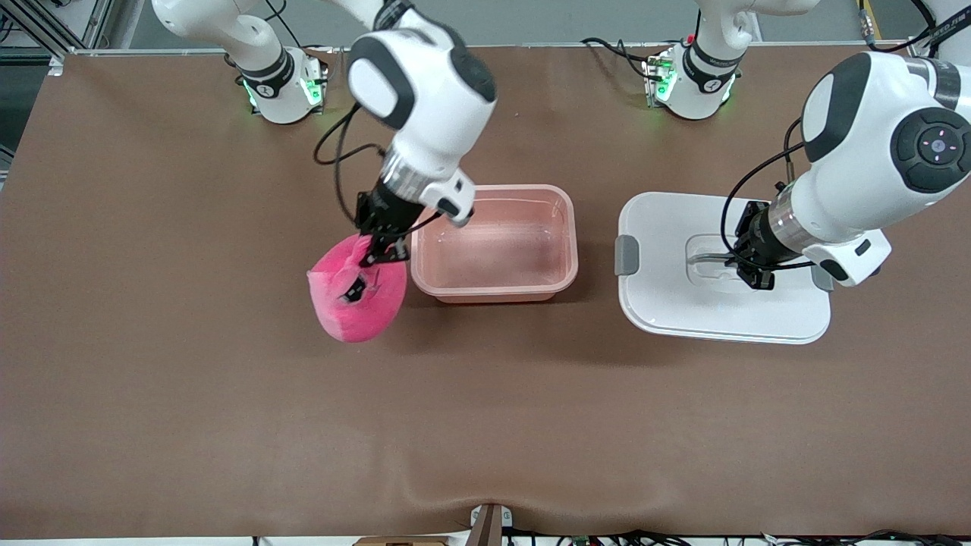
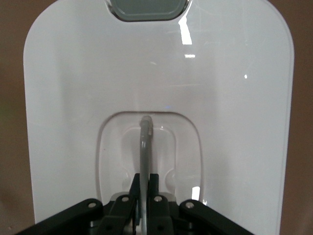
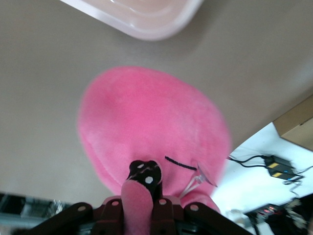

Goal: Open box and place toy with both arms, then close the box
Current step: 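Carry the pink toy over the open box with the right gripper and release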

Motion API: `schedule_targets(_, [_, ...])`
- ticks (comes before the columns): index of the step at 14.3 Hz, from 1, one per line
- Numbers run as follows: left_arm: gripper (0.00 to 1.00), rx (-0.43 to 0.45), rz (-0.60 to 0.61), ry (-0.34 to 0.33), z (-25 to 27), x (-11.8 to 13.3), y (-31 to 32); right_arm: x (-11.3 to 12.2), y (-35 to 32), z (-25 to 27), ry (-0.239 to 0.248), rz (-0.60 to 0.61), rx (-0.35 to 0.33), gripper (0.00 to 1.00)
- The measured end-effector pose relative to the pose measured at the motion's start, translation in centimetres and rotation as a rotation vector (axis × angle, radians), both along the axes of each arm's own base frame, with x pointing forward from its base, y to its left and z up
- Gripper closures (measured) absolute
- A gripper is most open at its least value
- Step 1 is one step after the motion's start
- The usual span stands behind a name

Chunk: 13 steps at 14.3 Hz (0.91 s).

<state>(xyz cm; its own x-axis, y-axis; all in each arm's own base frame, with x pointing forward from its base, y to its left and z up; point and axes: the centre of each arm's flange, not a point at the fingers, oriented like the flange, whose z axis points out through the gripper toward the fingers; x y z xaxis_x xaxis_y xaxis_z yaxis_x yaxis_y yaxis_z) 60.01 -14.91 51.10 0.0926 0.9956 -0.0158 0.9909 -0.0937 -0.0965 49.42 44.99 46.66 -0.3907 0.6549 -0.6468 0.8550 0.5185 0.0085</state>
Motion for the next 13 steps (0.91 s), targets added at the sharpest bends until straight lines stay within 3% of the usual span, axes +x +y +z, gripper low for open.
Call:
schedule_targets(5, [0.93, 0.001, -0.005, 0.009, -0.4, -0.1, 0.3, -6.0, 5.4, -0.7, -0.006, 0.128, -0.061, 0.85])
schedule_targets(13, [0.93, 0.002, -0.007, 0.014, -0.6, -0.2, 0.2, -10.1, 9.0, -5.0, 0.036, 0.201, -0.136, 0.85])
